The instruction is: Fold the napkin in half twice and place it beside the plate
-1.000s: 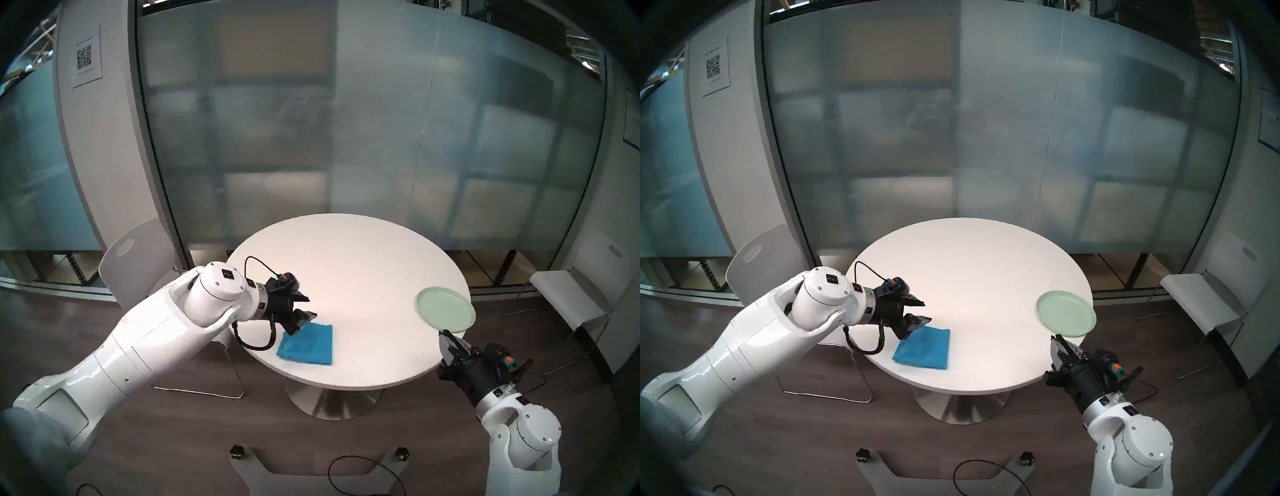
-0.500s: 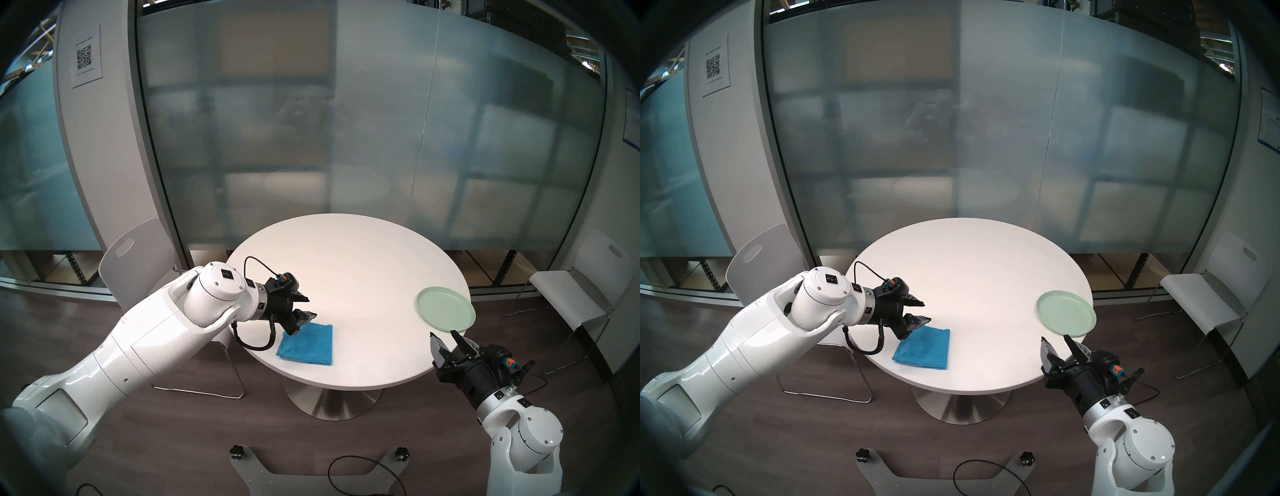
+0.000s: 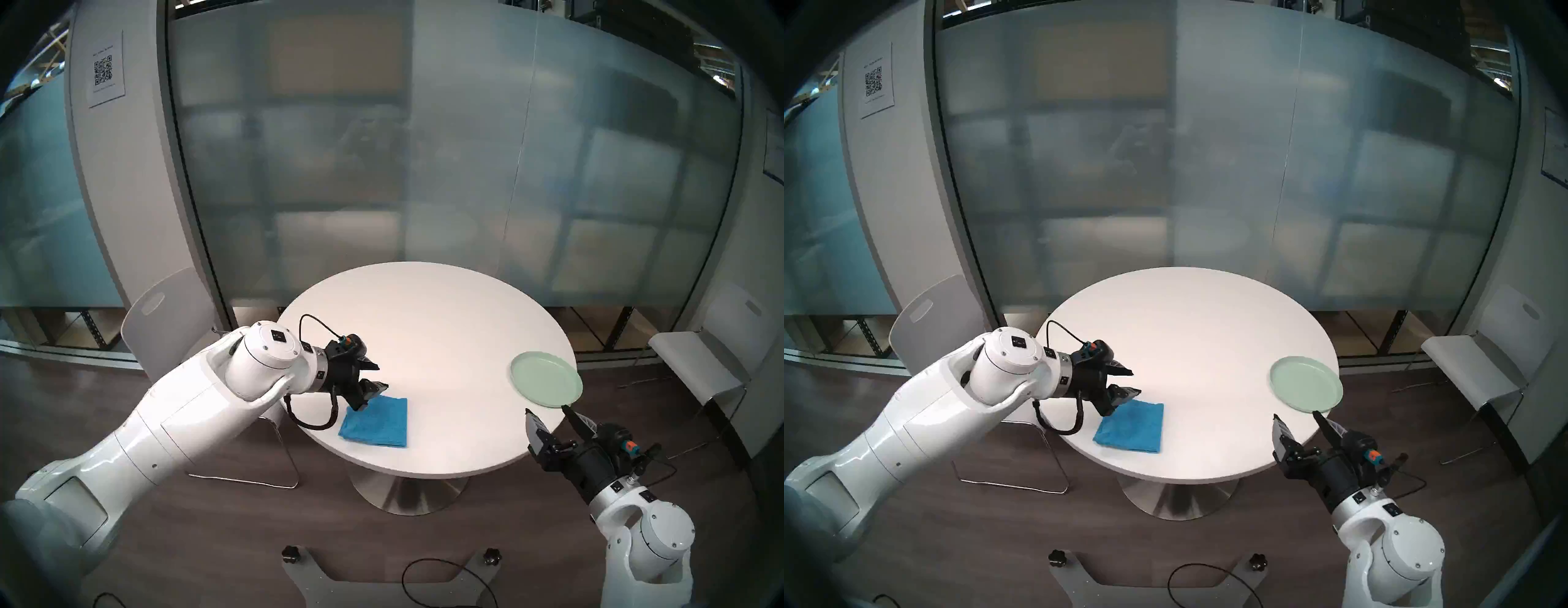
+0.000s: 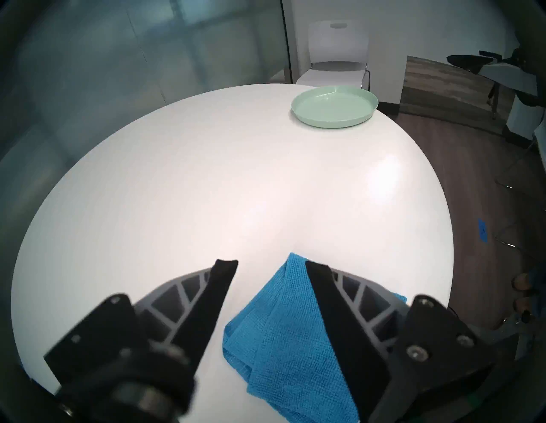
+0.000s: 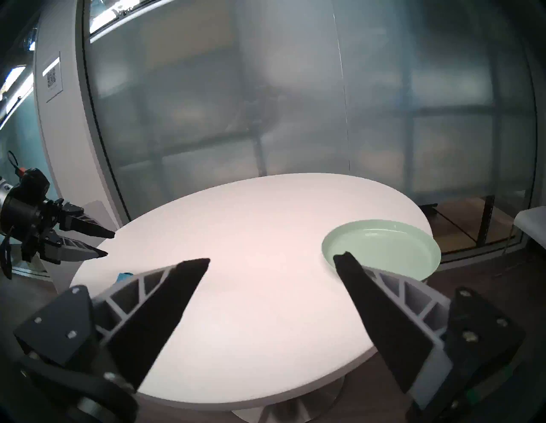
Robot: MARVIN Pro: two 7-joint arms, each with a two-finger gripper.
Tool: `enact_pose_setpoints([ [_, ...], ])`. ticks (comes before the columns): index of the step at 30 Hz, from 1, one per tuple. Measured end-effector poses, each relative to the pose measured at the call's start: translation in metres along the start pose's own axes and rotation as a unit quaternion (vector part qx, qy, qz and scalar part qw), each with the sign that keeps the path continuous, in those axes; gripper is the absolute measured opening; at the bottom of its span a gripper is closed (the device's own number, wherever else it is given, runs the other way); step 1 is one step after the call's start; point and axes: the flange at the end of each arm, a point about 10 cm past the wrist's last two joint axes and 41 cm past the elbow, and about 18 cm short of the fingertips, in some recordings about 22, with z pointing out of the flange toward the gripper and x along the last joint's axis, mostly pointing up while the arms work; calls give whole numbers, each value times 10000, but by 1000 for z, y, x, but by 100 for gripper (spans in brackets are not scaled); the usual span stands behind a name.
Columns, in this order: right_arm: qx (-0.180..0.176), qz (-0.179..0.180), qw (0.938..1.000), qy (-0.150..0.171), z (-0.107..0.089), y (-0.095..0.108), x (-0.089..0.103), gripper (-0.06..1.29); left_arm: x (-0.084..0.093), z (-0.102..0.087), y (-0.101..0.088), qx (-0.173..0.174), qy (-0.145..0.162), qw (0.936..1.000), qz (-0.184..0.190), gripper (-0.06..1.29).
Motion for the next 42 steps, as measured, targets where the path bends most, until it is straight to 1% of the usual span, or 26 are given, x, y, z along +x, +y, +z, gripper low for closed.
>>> enact_pose_setpoints([
  [12, 5, -32, 10000, 39, -1, 1, 3, 120, 0, 0, 0, -2, 3, 10000, -2, 74],
  [22, -5, -13, 10000, 70, 0, -1, 2, 120, 0, 0, 0, -5, 5, 10000, -3, 74],
  [25, -24, 12, 10000, 62, 4, -1, -4, 120, 0, 0, 0, -6, 6, 10000, -3, 74],
  [27, -61, 22, 10000, 7, 9, 1, -12, 120, 0, 0, 0, -6, 6, 10000, -3, 74],
  [31, -81, -14, 10000, -40, 14, 4, -18, 120, 0, 0, 0, -5, 7, 10000, -3, 74],
  [34, -93, -80, 9999, -90, 22, 10, -23, 120, 0, 0, 0, -5, 8, 10000, -3, 74],
  [39, -106, -206, 9996, -128, 33, 20, -26, 120, 0, 0, 0, -5, 9, 10000, -4, 74],
  [42, -130, -305, 9993, -159, 39, 30, -26, 120, 0, 0, 0, -5, 10, 10000, -4, 74],
])
